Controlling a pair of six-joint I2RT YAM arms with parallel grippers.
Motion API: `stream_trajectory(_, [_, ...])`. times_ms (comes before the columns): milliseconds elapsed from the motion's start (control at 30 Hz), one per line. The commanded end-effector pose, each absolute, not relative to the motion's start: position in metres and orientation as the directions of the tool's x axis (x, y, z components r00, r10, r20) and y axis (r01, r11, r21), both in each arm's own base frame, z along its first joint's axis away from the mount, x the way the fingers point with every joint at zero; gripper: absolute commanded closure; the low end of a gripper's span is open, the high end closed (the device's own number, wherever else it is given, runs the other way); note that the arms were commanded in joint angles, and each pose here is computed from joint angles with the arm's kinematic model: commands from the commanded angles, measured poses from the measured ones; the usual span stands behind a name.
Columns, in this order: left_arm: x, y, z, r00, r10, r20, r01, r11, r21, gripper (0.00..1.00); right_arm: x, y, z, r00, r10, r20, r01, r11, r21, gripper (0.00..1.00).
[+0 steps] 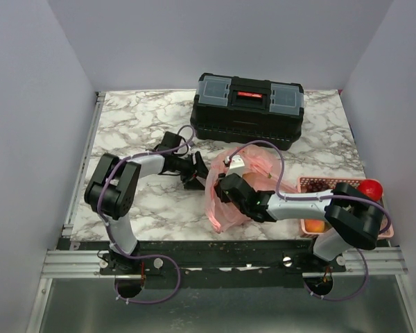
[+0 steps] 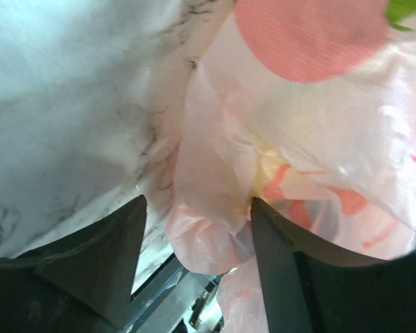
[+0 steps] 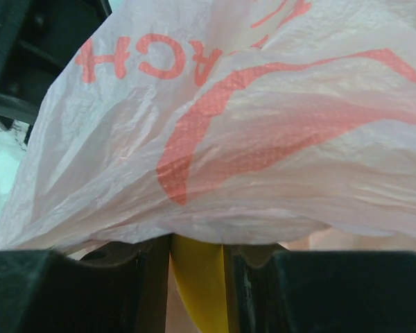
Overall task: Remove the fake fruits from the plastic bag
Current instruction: Take out the fake fruit from the plastic bag.
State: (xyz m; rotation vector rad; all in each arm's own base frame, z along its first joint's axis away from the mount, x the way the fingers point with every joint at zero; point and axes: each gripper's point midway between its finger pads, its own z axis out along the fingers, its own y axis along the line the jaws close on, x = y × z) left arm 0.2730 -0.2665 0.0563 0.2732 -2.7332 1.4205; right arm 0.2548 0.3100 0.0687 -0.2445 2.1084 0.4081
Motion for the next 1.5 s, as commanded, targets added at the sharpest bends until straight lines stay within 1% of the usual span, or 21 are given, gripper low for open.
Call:
stream_trajectory(0, [0.285, -0.256, 0.099, -0.984, -0.148, -0.098, -0.009, 0.593, -0.805, 0.35, 0.257, 0.319, 0.077, -0.525, 0.023, -0.851, -0.337, 0.912, 0.233, 0.84])
stream_trajectory(33, [0.285, -0.252, 0.107, -0.979, -0.155, -0.130, 0.012, 0.597, -0.802, 0.32, 0.256, 0.321, 0.075, -0.531, 0.018, -0.847, -0.344, 0.909, 0.235, 0.80])
stream_trajectory(133, [0.278, -0.243, 0.126, -0.970, -0.175, -0.171, 0.036, 0.591, -0.806, 0.28, 0.254, 0.325, 0.067, -0.547, 0.001, -0.837, -0.355, 0.905, 0.233, 0.72])
stream_trajectory(200, [0.270, -0.237, 0.132, -0.964, -0.182, -0.195, 0.049, 0.597, -0.801, 0.27, 0.253, 0.327, 0.063, -0.555, -0.011, -0.832, -0.363, 0.903, 0.231, 0.63])
stream_trajectory(233, [0.266, -0.234, 0.135, -0.961, -0.182, -0.209, 0.059, 0.601, -0.797, 0.26, 0.252, 0.327, 0.061, -0.558, -0.015, -0.830, -0.366, 0.902, 0.229, 0.56])
stream_trajectory(267, [0.261, -0.233, 0.139, -0.957, -0.179, -0.229, 0.078, 0.598, -0.797, 0.26, 0.252, 0.327, 0.059, -0.559, -0.017, -0.829, -0.367, 0.901, 0.229, 0.51])
stream_trajectory(367, [0.244, -0.227, 0.144, -0.945, -0.187, -0.268, 0.112, 0.584, -0.804, 0.24, 0.250, 0.328, 0.057, -0.565, -0.013, -0.825, -0.372, 0.897, 0.240, 0.43])
stream_trajectory(467, [0.220, -0.229, 0.150, -0.930, -0.183, -0.320, 0.179, 0.537, -0.825, 0.23, 0.248, 0.331, 0.059, -0.571, 0.010, -0.821, -0.373, 0.888, 0.270, 0.34])
stream_trajectory(533, [0.204, -0.234, 0.149, -0.920, -0.163, -0.357, 0.228, 0.518, -0.824, 0.23, 0.246, 0.333, 0.060, -0.573, 0.024, -0.819, -0.379, 0.878, 0.291, 0.34])
stream_trajectory(633, [0.181, -0.246, 0.146, -0.917, -0.113, -0.382, 0.288, 0.475, -0.832, 0.22, 0.244, 0.336, 0.062, -0.581, 0.039, -0.813, -0.381, 0.870, 0.314, 0.32])
stream_trajectory(733, [0.173, -0.254, 0.135, -0.923, -0.089, -0.375, 0.287, 0.490, -0.823, 0.24, 0.243, 0.338, 0.064, -0.586, 0.056, -0.809, -0.383, 0.860, 0.337, 0.32])
stream_trajectory(767, [0.174, -0.254, 0.129, -0.929, -0.095, -0.357, 0.265, 0.503, -0.823, 0.27, 0.242, 0.338, 0.065, -0.586, 0.062, -0.808, -0.382, 0.858, 0.343, 0.32])
stream_trajectory(800, [0.175, -0.253, 0.122, -0.936, -0.109, -0.334, 0.232, 0.523, -0.820, 0.35, 0.242, 0.337, 0.065, -0.584, 0.069, -0.809, -0.379, 0.858, 0.347, 0.32])
stream_trajectory(900, [0.179, -0.246, 0.099, -0.950, -0.138, -0.280, 0.148, 0.593, -0.792, 0.56, 0.243, 0.332, 0.065, -0.582, 0.071, -0.810, -0.365, 0.867, 0.339, 0.32])
stream_trajectory(933, [0.181, -0.243, 0.092, -0.951, -0.150, -0.271, 0.123, 0.620, -0.775, 0.65, 0.243, 0.330, 0.064, -0.582, 0.070, -0.810, -0.359, 0.872, 0.334, 0.32])
stream_trajectory(1067, [0.180, -0.229, 0.068, -0.952, -0.179, -0.247, 0.056, 0.693, -0.719, 0.81, 0.243, 0.326, 0.063, -0.579, 0.067, -0.813, -0.351, 0.879, 0.322, 0.32])
stream_trajectory(1167, [0.178, -0.215, 0.054, -0.952, -0.191, -0.238, 0.013, 0.754, -0.657, 0.96, 0.245, 0.326, 0.065, -0.575, 0.068, -0.815, -0.349, 0.881, 0.319, 0.32])
stream_trajectory(1233, [0.178, -0.206, 0.048, -0.949, -0.198, -0.246, -0.005, 0.788, -0.616, 1.00, 0.246, 0.325, 0.067, -0.570, 0.069, -0.819, -0.346, 0.883, 0.316, 0.32])
stream_trajectory(1333, [0.177, -0.199, 0.043, -0.947, -0.187, -0.260, -0.002, 0.816, -0.578, 1.00, 0.245, 0.326, 0.069, -0.569, 0.073, -0.819, -0.350, 0.880, 0.322, 0.32])
stream_trajectory(1467, [0.174, -0.201, 0.040, -0.955, -0.154, -0.253, 0.021, 0.816, -0.578, 1.00, 0.245, 0.336, 0.067, -0.578, 0.067, -0.813, -0.371, 0.866, 0.335, 0.32])
